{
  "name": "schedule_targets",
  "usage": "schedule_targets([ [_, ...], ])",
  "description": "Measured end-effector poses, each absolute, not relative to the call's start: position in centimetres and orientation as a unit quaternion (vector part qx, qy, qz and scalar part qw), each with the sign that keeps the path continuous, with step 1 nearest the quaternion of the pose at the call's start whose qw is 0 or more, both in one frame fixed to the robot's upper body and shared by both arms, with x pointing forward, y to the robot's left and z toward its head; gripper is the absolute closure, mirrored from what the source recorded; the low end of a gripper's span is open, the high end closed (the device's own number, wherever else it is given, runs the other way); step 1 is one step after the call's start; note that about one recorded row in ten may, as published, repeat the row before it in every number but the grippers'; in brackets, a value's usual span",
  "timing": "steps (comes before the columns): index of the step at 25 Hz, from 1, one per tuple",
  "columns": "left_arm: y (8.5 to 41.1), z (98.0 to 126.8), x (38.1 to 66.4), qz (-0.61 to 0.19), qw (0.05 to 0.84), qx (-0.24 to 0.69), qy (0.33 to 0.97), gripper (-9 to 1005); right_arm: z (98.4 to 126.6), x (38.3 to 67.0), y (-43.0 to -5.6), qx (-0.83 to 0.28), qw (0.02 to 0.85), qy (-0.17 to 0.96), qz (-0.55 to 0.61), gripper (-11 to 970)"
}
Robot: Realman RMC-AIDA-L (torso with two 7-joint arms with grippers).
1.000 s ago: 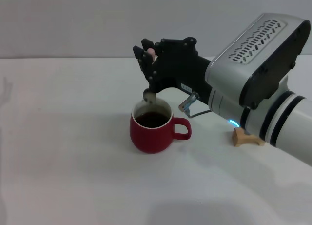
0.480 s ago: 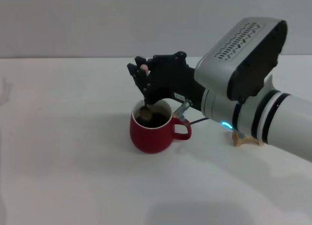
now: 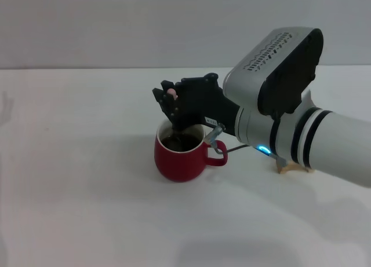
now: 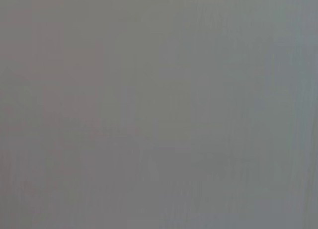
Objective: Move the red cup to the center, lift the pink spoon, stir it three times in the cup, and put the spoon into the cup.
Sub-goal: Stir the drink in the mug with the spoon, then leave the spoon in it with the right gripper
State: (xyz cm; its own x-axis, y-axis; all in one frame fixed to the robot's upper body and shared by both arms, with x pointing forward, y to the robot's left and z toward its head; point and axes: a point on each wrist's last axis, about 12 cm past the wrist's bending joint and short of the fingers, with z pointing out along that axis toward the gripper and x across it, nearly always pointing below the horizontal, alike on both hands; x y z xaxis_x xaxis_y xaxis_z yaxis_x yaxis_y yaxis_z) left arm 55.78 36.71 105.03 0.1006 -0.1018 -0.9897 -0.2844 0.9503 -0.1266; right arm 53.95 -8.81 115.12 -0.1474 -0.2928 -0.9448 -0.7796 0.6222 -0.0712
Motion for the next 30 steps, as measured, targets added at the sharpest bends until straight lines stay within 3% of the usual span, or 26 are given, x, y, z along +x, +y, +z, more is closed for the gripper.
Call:
schedule_targets([
  [18,36.8,105.0,55.7,0.064,0.728,-0.146,0.667,158,113.8,55.3,-8.1,-0.394,0.489,0.742,0.234,827],
  [30,36.8,105.1,55.7,0.059,0.730,-0.151,0.664,158,113.1,57.3,-8.0,-0.388,0.506,0.743,0.201,826],
])
